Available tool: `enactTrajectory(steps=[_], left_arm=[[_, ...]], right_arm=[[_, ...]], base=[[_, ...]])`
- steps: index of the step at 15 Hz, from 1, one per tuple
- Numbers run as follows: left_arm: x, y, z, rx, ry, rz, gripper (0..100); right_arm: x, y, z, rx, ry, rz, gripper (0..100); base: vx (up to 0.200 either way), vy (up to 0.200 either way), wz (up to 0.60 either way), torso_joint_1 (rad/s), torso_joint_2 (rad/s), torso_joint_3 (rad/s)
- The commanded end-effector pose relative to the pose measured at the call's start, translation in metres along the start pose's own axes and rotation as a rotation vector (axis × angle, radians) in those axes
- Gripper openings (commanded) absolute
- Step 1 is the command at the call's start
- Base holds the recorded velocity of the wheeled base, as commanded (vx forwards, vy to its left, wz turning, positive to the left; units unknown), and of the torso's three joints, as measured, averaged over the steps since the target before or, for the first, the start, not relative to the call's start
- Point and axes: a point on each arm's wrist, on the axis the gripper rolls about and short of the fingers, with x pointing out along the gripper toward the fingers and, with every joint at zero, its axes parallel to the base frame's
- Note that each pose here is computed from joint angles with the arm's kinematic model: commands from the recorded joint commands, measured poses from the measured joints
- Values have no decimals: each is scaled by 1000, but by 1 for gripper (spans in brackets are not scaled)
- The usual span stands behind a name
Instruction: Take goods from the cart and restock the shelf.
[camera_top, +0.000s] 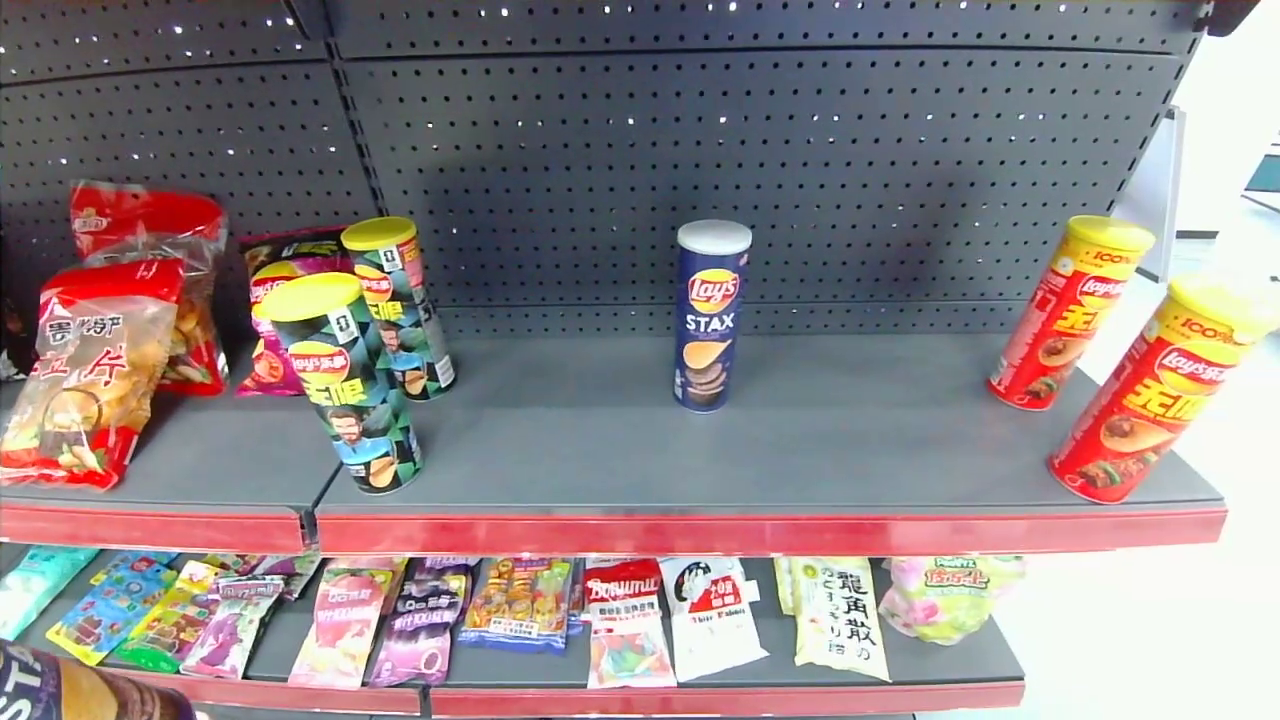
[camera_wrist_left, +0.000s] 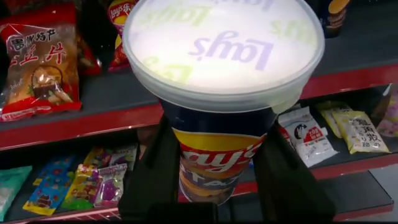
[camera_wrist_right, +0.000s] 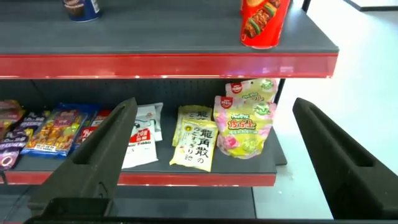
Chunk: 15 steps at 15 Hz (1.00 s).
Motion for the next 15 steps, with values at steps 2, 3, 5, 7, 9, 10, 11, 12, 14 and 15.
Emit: enactTrajectory(steps=[2, 3, 5, 7, 9, 10, 11, 12, 14, 15], left_arm=[[-5, -2, -17, 4, -11, 1, 0], [-4, -2, -20, 3, -2, 2, 0], [-5, -3, -20, 5, -12, -2, 0], [-4, -4, -20, -25, -17, -97, 0], [-6, -4, -20, -54, -30, -119, 0], [-6, -4, -20, -54, -30, -119, 0], [-6, -4, -21, -55, -27, -104, 0], [-6, -4, -21, -53, -25, -89, 0], [-5, -3, -21, -54, -13, -56, 0], [-5, -3, -22, -54, -9, -45, 0]], right_arm=[[1, 0, 0, -5, 9, 2, 100], [-1, 0, 5, -14, -14, 14, 100], [7, 2, 98, 51, -41, 140, 100], [35, 7, 144, 21, 8, 375, 100], [80, 17, 162, -103, 90, 492, 100], [82, 18, 163, -103, 91, 499, 100], [120, 38, 176, -93, 139, 623, 100], [142, 51, 178, -95, 156, 668, 100], [184, 73, 175, -96, 148, 706, 100], [205, 83, 170, -95, 157, 715, 100]], base=[[0, 0, 0, 0, 0, 0], [0, 0, 0, 0, 0, 0], [0, 0, 0, 0, 0, 0], [0, 0, 0, 0, 0, 0], [0, 0, 0, 0, 0, 0], [0, 0, 0, 0, 0, 0], [0, 0, 0, 0, 0, 0], [0, 0, 0, 0, 0, 0], [0, 0, 0, 0, 0, 0], [0, 0, 0, 0, 0, 0]])
